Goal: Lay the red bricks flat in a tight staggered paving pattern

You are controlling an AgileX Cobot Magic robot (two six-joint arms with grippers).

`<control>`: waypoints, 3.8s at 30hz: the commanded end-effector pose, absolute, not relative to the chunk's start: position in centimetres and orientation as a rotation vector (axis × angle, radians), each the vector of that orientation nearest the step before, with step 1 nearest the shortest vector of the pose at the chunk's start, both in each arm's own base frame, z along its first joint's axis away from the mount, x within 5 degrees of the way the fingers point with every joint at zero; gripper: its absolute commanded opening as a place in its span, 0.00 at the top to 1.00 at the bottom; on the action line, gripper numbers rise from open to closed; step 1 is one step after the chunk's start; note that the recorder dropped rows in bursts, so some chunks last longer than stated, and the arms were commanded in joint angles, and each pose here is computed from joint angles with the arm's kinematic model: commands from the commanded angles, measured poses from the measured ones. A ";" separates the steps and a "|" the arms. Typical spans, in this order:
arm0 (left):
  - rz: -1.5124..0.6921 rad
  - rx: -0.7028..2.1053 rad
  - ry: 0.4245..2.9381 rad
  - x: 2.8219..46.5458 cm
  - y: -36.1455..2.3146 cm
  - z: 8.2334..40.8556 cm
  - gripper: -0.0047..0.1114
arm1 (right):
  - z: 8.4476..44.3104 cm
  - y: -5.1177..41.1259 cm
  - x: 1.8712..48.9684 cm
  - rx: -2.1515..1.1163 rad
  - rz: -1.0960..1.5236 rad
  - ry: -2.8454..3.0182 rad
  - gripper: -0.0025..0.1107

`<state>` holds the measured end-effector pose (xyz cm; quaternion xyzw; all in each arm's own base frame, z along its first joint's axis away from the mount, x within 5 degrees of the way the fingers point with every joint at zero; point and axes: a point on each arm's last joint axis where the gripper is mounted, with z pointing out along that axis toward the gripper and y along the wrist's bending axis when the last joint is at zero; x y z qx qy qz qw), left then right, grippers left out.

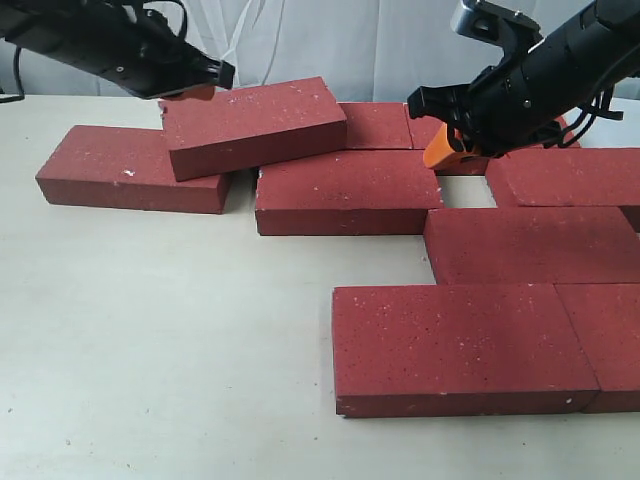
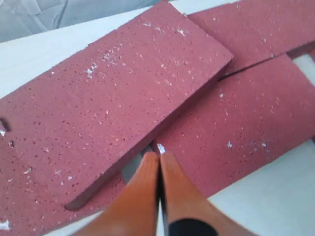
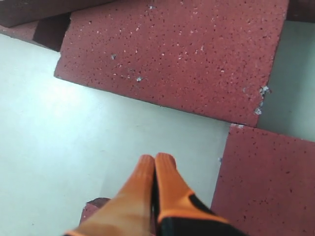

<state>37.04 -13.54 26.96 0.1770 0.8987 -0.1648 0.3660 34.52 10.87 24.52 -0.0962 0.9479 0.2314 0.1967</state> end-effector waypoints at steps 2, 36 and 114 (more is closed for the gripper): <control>-0.219 0.509 2.399 36.2 -14.6 28.4 0.96 | 24.8 10.7 34.4 -0.271 0.645 2.641 0.99; -0.192 0.515 2.351 36.4 -14.8 28.4 0.96 | 24.9 10.7 34.5 -0.262 0.644 2.632 0.99; -0.571 0.210 2.646 41.7 -19.6 13.6 0.96 | 24.9 10.7 34.8 -0.244 0.643 2.611 0.99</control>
